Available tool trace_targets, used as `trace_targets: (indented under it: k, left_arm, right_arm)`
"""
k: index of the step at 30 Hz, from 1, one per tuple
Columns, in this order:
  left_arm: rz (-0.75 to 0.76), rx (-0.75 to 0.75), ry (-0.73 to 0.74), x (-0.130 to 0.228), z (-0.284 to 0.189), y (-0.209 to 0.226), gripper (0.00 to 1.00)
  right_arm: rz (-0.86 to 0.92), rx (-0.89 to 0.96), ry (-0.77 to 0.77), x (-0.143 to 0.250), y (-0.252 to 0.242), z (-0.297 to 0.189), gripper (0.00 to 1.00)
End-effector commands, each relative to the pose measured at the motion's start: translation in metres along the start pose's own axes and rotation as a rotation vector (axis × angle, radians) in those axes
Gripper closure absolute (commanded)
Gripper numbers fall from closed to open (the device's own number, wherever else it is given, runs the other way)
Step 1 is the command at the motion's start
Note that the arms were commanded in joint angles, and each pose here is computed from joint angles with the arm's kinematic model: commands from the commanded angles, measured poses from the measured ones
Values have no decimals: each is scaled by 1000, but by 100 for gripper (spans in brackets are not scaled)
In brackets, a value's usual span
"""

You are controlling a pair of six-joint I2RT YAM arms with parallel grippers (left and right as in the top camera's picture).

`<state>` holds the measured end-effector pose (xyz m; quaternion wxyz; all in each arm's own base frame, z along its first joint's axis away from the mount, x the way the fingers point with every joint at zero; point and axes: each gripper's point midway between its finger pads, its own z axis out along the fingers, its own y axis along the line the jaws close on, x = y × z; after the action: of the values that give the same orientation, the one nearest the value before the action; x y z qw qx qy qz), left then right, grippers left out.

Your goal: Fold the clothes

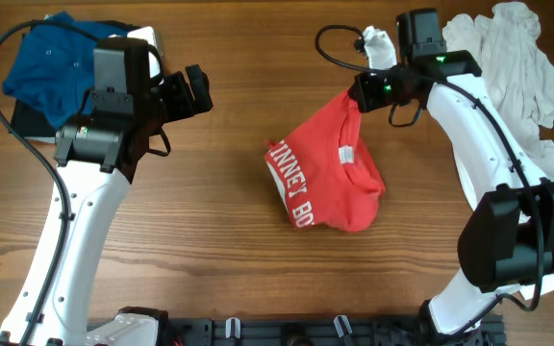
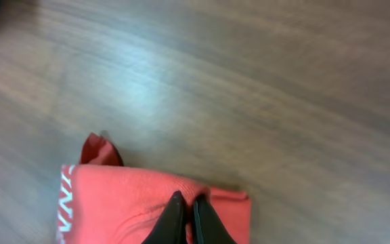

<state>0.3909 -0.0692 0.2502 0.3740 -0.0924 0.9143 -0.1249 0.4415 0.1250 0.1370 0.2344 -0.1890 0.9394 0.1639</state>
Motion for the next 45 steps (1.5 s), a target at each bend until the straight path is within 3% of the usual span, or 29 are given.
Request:
trace_targets:
  k: [1, 2, 6, 8, 13, 20, 23, 35, 45]
  left_arm:
    - [13, -21, -8, -3, 2, 5, 0]
    - [13, -21, -8, -3, 2, 5, 0]
    - [13, -21, -8, -3, 2, 5, 0]
    - [13, -21, -8, -3, 2, 5, 0]
    - [13, -21, -8, -3, 2, 5, 0]
    - [12, -21, -7, -3, 2, 5, 0]
    - [13, -20, -7, -3, 2, 5, 0]
    - [11, -29, 17, 2, 6, 7, 0]
    - [9, -39, 55, 10, 16, 10, 0]
  right_arm:
    - [-20, 109, 23, 2, -20, 2, 23]
    - [4, 105, 24, 3, -18, -1, 19]
    - [130, 58, 88, 16, -2, -21, 18]
    - [205, 6, 218, 47, 15, -35, 18]
    - [230, -11, 359, 89, 20, -29, 20]
    - [304, -66, 531, 158, 31, -8, 43]
    - [334, -63, 560, 180, 30, 4, 44]
    - [405, 110, 586, 197, 6, 8, 60]
    - [457, 210, 607, 206, -6, 4, 66]
